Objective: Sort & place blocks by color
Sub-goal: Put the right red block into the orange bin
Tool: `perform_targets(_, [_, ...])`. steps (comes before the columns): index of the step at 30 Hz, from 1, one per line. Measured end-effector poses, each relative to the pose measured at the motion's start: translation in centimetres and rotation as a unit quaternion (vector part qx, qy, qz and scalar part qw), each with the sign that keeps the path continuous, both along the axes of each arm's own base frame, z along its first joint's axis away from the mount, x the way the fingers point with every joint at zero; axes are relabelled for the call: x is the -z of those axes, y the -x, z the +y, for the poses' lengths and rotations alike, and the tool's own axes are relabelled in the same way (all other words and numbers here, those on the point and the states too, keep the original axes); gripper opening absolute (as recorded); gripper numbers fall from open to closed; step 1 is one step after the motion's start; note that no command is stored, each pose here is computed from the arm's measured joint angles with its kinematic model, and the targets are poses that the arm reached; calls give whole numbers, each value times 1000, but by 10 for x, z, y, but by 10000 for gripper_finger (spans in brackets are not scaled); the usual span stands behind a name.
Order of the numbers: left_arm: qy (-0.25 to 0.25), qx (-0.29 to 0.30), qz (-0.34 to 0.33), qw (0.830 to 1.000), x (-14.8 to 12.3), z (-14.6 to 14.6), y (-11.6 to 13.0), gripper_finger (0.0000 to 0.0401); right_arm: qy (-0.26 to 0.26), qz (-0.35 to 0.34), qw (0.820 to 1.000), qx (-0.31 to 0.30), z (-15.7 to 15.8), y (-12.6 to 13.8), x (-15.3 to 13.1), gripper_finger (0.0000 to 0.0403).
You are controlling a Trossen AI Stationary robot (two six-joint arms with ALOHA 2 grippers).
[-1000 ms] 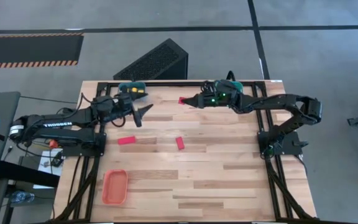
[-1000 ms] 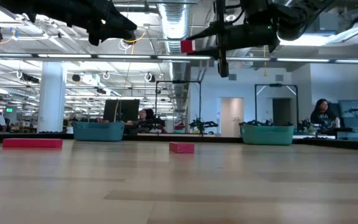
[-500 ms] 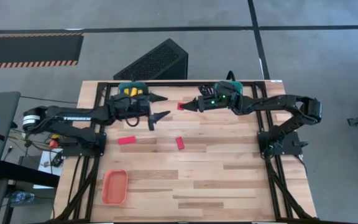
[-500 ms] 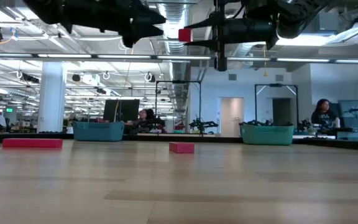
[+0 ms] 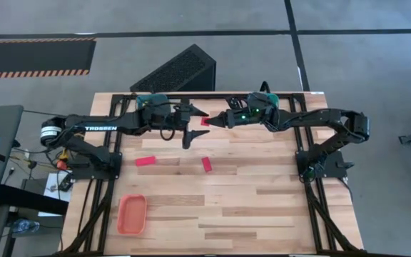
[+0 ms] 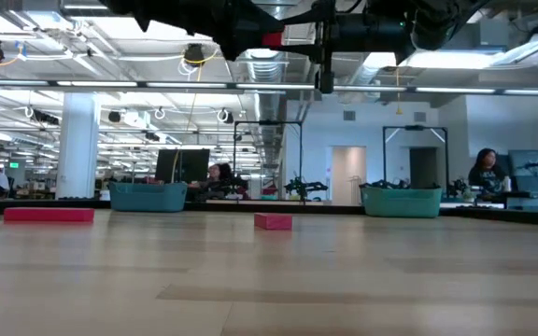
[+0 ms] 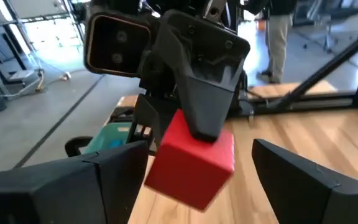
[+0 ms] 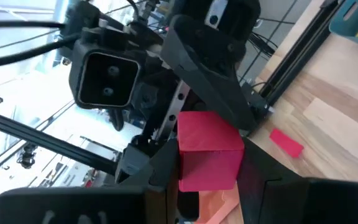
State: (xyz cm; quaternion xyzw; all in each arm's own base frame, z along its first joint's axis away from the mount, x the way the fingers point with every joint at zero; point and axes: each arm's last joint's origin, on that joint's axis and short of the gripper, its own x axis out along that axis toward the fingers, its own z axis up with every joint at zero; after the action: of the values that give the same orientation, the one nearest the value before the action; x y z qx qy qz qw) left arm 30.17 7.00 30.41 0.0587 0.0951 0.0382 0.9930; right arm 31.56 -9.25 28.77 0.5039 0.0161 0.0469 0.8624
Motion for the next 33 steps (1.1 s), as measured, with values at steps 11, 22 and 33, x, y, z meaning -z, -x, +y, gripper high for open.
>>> perform_targets(11, [-93, 19, 57, 994, -6, -9, 0, 108, -2, 13, 1000, -4, 1, 0, 3, 118])
perform_targets(22, [-40, -43, 119, 991, -10, -24, 20, 108, 36, 36, 998, 37, 1, -7, 13, 159])
perform_targets(33, [153, -116, 364, 912, 9, -62, 122, 108, -18, 210, 974, 83, 21, -41, 97, 191])
